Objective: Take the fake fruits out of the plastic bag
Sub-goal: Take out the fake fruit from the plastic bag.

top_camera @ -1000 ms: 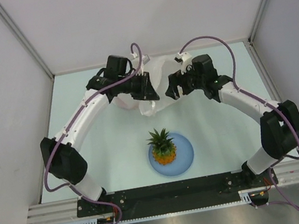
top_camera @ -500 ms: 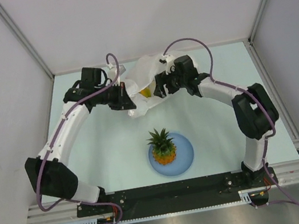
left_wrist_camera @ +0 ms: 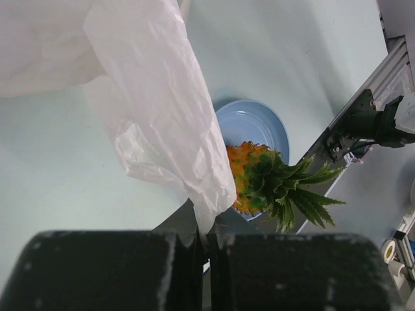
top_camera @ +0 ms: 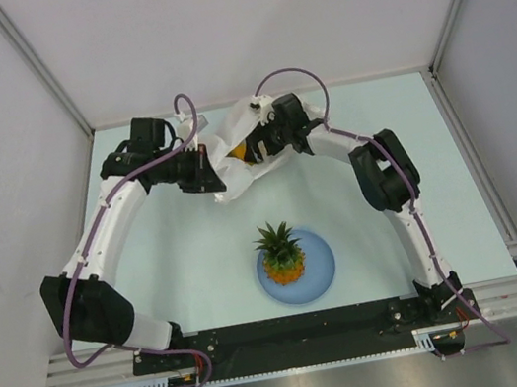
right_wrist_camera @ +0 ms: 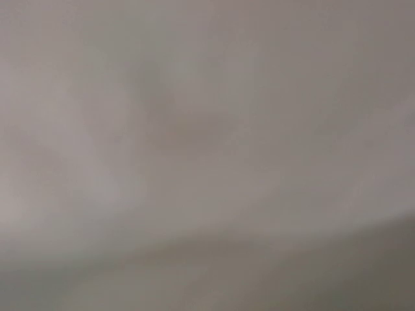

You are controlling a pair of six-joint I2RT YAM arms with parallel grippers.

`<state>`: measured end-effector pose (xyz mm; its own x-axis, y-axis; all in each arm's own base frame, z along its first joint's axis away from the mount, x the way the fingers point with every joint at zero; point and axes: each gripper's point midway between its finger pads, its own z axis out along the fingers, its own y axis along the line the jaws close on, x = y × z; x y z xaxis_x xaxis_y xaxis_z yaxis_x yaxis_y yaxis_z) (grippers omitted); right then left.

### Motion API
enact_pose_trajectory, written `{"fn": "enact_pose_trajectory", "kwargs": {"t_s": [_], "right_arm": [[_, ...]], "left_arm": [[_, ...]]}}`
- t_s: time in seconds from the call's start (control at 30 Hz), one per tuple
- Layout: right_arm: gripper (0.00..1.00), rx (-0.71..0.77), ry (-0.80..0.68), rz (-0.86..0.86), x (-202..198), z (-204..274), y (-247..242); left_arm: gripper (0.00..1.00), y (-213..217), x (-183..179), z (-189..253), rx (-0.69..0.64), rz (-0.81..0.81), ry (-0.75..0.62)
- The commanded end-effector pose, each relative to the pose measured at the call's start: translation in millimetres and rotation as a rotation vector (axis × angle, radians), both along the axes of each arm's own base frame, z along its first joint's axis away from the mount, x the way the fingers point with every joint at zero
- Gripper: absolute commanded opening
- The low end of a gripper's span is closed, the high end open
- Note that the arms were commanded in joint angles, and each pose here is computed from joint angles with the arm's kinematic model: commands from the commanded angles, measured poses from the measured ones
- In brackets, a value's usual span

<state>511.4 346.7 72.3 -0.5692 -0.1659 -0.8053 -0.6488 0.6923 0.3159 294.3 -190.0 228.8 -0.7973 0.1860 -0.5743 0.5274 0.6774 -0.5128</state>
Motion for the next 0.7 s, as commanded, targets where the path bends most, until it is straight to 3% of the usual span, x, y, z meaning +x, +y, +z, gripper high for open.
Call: {"fn": "enact_pose_trajectory", "kwargs": {"t_s": [0.0,0.13,0.27,0.37,0.53,0.57,0.63,0.67], "right_arm": [[0.99,-0.013,-0.052,0.04,13.8,-2.1,16.9],[0.99,-0.017,-0.054,0.072,15.7,-9.5,23.9],[0.6,-0.001,-0.084,0.079,14.7,3.1,22.7],[0.45,-0.01,-0.143,0.095,11.6,30.6,17.8],[0.33,-0.031,-0.183,0.095,-10.7,72.4,-12.3],[0.32,-0.017,-0.23,0.091,-18.3,104.1,-19.4],[0.32,-0.033,-0.205,0.089,-36.2,103.0,-36.4],[0.32,-0.014,-0.247,0.082,-46.5,134.8,-43.2]], "left_arm": [[0.0,2.5,-3.5,6.4,-0.017,-0.022,-0.011],[0.0,4.2,-3.5,0.2,-0.006,-0.015,-0.009],[0.0,6.4,-1.8,-1.9,0.006,-0.004,-0.023],[0.0,8.7,1.8,-6.7,0.021,-0.01,-0.036],[0.0,6.5,19.5,-7.6,0.0,0.004,-0.054],[0.0,7.4,24.0,-6.1,-0.002,0.01,-0.057],[0.0,4.6,36.2,-2.3,-0.015,0.005,-0.055],[0.0,5.4,41.8,-2.9,-0.014,0.008,-0.048]]}}
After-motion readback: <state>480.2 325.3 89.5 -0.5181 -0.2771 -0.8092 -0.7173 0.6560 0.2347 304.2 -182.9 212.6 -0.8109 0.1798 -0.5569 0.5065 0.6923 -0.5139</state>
